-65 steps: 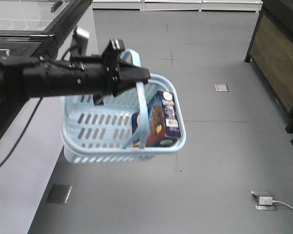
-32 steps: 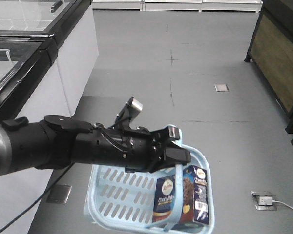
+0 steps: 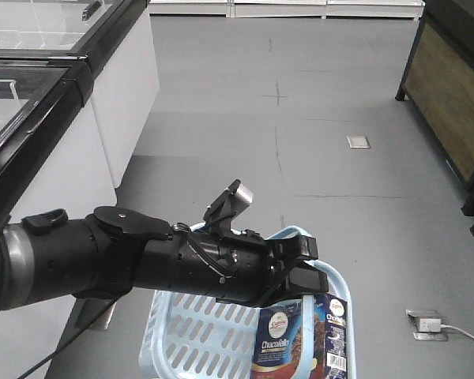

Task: Left arm holds basket, right arm returns cookies
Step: 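Hold the basket with the left gripper and drive toward the shelves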

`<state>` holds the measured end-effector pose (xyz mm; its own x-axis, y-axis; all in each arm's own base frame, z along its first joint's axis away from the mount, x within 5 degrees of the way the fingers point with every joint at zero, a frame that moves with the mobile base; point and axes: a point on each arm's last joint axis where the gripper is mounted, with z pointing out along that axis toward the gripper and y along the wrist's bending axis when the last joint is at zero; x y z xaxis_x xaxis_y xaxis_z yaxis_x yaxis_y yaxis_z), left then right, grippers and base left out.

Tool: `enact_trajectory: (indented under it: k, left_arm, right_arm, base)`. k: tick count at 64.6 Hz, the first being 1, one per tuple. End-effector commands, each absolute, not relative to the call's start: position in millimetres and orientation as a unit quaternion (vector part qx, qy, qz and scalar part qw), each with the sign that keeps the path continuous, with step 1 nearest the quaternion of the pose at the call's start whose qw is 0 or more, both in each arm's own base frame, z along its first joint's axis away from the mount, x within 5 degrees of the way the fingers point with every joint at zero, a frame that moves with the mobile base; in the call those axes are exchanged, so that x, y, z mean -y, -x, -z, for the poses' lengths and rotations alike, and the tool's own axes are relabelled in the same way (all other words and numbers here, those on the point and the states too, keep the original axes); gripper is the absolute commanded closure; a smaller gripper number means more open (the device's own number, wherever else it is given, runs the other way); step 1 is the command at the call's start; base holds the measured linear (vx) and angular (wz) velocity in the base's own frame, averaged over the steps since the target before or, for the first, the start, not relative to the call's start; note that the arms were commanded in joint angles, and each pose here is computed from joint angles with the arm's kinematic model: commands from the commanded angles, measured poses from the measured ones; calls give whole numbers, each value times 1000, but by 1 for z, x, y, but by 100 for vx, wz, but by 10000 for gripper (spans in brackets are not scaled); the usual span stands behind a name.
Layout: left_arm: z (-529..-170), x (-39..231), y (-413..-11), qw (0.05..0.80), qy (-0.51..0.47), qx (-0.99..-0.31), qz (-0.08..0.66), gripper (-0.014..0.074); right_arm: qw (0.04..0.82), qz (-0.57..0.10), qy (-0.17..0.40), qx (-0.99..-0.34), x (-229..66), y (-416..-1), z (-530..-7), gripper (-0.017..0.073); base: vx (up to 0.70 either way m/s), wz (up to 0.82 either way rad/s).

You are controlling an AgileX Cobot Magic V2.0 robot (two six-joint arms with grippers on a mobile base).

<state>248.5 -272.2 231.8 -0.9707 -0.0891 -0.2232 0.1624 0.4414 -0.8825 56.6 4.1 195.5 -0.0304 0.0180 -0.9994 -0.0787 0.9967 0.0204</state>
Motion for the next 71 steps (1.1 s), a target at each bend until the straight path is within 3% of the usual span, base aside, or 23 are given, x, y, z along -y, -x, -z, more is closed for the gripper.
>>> enact_trajectory:
  k: [1,71]
  left_arm:
    - [-268,274,-244,130,-12,-803,582,601]
    - [-268,274,-244,130,-12,-803,582,601]
  right_arm:
    - [725,-36,27,-687,-5,-56,-202,567]
    - [725,-36,27,-687,-5,-56,-202,567]
  base:
    - [0,0]
    - [1,-3]
